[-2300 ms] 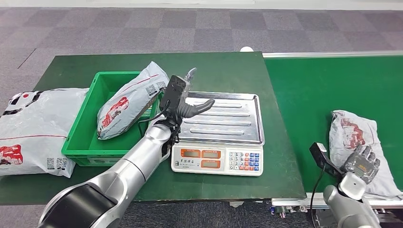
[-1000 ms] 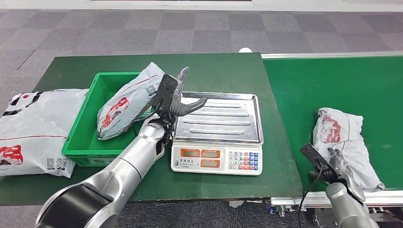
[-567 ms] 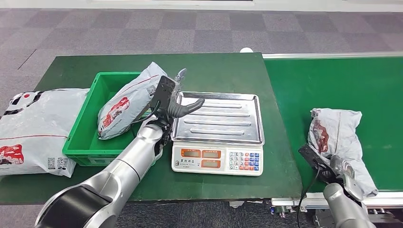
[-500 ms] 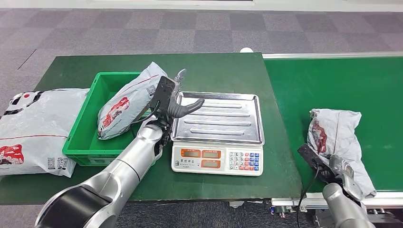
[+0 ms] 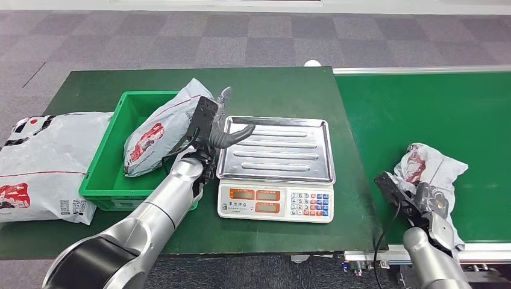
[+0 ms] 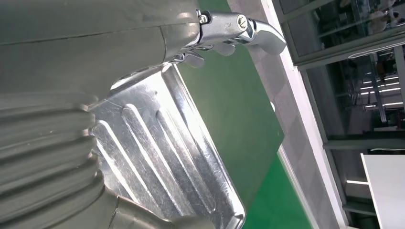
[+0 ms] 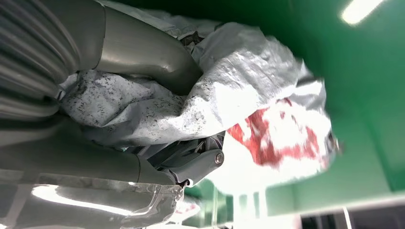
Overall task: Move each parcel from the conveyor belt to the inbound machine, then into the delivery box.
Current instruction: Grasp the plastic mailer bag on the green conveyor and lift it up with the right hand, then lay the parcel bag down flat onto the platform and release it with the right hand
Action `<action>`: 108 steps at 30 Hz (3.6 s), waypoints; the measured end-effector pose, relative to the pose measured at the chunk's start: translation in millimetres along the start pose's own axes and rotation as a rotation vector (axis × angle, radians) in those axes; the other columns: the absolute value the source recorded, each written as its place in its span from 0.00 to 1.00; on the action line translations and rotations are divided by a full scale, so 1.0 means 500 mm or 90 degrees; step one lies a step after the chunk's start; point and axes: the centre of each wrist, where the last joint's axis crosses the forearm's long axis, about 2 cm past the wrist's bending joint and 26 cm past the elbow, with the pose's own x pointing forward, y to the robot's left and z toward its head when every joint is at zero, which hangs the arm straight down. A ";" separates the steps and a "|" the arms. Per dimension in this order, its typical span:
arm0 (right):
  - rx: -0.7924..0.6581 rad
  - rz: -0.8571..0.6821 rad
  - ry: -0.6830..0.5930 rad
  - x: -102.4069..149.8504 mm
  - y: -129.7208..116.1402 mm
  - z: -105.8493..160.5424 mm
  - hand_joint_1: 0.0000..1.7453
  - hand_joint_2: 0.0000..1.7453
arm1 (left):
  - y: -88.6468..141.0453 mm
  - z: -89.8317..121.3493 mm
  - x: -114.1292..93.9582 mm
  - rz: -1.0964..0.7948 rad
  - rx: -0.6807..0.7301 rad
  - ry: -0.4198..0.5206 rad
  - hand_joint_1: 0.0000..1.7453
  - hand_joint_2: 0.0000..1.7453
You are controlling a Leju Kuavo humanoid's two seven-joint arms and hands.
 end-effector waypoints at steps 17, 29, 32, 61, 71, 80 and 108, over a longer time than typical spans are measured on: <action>-0.101 -0.010 -0.063 0.028 -0.029 0.007 1.00 1.00 | 0.007 0.000 -0.001 0.000 0.009 0.000 0.00 1.00; -0.405 -0.043 -0.198 0.083 -0.123 0.017 1.00 1.00 | -0.011 0.001 0.001 -0.001 0.000 -0.010 0.00 1.00; -0.432 -0.045 -0.207 0.093 -0.138 0.014 1.00 1.00 | -0.028 0.001 0.004 0.003 -0.008 -0.010 0.00 1.00; -0.229 -0.116 -0.476 0.392 -0.043 0.058 1.00 1.00 | -0.078 -0.002 0.022 0.032 -0.027 0.004 0.00 1.00; -0.146 -0.091 -0.521 0.427 0.044 0.135 1.00 1.00 | -0.079 -0.001 0.021 0.035 -0.027 0.005 0.00 1.00; -0.064 -0.074 -0.568 0.454 0.103 0.238 1.00 1.00 | -0.082 -0.001 0.021 0.043 -0.044 0.006 0.00 1.00; -0.037 -0.082 -0.600 0.492 0.082 0.254 0.00 1.00 | -0.092 -0.006 0.032 0.044 -0.062 0.003 0.00 1.00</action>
